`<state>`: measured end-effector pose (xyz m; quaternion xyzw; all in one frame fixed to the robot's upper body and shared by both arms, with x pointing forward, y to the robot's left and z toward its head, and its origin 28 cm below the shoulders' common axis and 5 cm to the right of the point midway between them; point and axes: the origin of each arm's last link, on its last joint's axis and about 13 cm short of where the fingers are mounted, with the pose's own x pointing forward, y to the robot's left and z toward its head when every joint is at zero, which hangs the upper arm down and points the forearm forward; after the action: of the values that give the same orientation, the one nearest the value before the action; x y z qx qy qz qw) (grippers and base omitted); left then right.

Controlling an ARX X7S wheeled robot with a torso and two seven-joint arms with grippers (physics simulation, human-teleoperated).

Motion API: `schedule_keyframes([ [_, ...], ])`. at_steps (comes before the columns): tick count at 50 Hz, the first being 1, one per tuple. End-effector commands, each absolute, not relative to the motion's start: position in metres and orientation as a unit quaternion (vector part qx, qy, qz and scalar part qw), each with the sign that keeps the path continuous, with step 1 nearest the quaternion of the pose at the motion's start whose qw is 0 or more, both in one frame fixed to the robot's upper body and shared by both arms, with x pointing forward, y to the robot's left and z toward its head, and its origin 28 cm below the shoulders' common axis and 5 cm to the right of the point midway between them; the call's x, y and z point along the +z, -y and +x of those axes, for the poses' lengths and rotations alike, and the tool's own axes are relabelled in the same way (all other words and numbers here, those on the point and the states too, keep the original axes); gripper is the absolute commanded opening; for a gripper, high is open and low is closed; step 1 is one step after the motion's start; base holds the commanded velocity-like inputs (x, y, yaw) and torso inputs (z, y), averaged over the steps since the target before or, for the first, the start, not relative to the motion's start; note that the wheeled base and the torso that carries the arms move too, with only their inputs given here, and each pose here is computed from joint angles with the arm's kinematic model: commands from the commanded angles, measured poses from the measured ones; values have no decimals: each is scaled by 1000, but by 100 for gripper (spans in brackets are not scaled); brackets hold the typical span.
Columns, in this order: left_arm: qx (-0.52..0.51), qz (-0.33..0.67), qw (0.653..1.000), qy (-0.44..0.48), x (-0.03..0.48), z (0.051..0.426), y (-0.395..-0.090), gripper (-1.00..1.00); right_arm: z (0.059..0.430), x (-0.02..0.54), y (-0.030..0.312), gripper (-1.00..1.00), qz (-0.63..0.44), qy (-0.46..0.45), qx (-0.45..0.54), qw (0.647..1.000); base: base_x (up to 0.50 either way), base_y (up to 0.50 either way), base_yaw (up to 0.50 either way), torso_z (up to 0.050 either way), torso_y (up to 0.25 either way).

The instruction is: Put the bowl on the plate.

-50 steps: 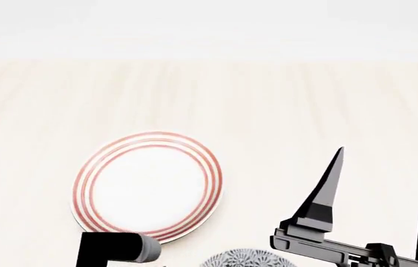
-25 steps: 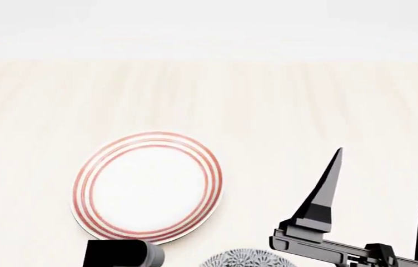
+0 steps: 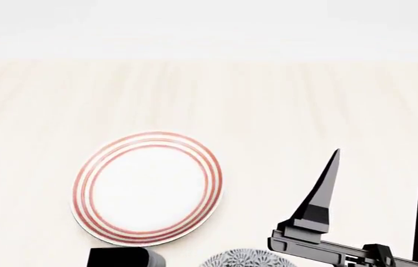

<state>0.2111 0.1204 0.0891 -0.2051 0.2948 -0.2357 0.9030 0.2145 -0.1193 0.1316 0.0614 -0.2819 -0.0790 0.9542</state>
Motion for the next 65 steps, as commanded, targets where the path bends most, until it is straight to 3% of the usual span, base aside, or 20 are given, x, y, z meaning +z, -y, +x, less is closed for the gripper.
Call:
schedule_keyframes([
  [1, -236, -215, 902, -292, 87, 212, -120, 100, 215, 132, 121, 100, 56, 286, -82, 953, 0, 0, 0, 0, 0],
  [5, -236, -213, 902, -294, 86, 212, -120, 100, 215, 132, 121, 100, 57, 286, -81, 953, 0, 0, 0, 0, 0],
  [6, -236, -213, 901, -294, 86, 213, -120, -100, 215, 131, 121, 100, 57, 285, -81, 953, 0, 0, 0, 0, 0],
  [23, -238, -204, 901, -298, 83, 212, -119, -100, 215, 130, 120, 100, 56, 283, -79, 954, 0, 0, 0, 0, 0],
  [32, -263, -168, 915, -257, 91, 219, -122, -100, 214, 130, 119, 100, 56, 283, -77, 954, 0, 0, 0, 0, 0],
  [43, -272, -102, 939, -186, 114, 254, -127, -100, 214, 131, 119, 100, 57, 284, -77, 954, 0, 0, 0, 0, 0],
  [65, -245, -100, 958, -111, 160, 294, -130, -100, 214, 130, 120, 100, 58, 285, -77, 954, 0, 0, 0, 0, 1],
])
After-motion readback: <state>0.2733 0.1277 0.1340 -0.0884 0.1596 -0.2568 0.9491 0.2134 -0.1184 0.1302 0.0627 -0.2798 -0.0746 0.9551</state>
